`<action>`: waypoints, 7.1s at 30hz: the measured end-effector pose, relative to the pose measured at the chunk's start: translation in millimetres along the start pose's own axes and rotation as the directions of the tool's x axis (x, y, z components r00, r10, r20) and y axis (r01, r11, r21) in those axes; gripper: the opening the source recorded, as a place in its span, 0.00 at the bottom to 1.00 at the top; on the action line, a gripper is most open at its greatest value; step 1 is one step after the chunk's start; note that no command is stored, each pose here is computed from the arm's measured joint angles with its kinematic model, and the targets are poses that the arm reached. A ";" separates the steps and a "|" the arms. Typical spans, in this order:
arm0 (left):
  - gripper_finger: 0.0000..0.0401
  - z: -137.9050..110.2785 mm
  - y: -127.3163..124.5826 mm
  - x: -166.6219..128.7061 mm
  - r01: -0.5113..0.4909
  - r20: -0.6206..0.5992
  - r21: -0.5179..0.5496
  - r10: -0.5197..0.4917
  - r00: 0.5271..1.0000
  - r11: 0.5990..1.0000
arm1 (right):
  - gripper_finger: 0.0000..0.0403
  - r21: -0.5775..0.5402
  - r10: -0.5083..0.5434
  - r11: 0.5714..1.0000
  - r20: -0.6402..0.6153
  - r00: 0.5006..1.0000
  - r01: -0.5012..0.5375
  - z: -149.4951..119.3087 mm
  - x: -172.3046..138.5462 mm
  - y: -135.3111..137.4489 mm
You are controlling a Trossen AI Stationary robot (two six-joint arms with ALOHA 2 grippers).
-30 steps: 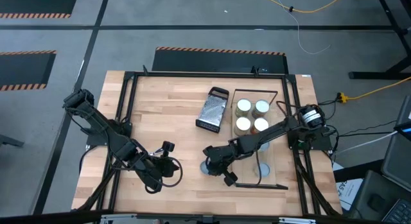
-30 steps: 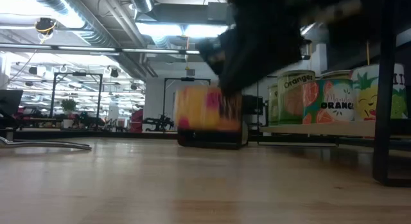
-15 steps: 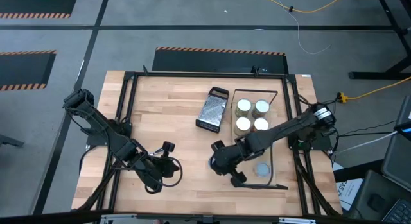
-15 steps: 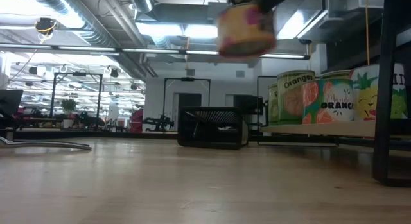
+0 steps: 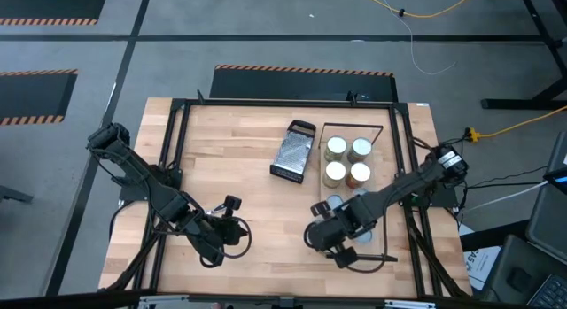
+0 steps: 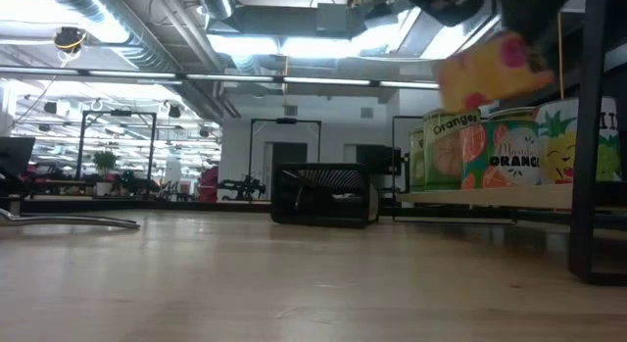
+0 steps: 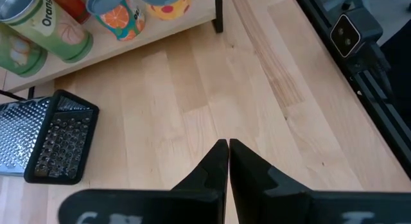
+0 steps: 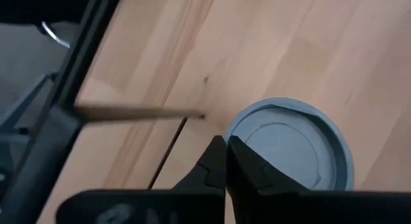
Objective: Pick and place cans onto a shelf
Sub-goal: Put the canned pineapple rings on the shelf, then return to Home Position
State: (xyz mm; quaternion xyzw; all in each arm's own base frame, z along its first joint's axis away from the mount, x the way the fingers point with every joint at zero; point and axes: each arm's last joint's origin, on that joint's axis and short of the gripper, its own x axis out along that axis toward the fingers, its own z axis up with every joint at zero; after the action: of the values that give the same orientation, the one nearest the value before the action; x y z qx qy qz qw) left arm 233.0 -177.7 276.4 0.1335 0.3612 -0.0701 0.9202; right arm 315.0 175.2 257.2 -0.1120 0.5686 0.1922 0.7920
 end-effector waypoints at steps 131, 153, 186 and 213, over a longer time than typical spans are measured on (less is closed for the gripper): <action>0.02 -40.9 114.1 -180.3 -0.242 0.465 -0.278 0.351 0.813 0.930 | 0.17 -0.165 0.067 0.984 0.692 0.718 0.067 -129.5 -218.1 2.3; 0.02 -153.6 98.6 -96.1 -0.273 0.528 -0.311 0.404 0.747 0.910 | 0.17 0.017 -0.058 0.995 0.903 0.425 0.099 -235.4 -140.2 -14.5; 0.00 -205.5 118.1 -44.7 -0.276 0.704 -0.332 0.432 0.563 0.902 | 0.17 0.071 -0.087 0.995 0.960 0.268 0.069 -247.5 -60.6 -57.7; 0.00 -218.0 121.9 -30.5 -0.128 0.632 -0.310 0.305 0.713 0.942 | 0.17 -0.013 0.001 0.999 0.955 0.298 0.040 -283.6 -66.7 -47.5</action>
State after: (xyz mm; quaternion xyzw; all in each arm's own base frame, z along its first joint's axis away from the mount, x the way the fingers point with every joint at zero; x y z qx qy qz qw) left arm 97.3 4.3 167.7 0.0269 -0.0073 0.0406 0.9988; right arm 73.7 8.2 225.0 0.0032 -0.0159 0.2213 0.9751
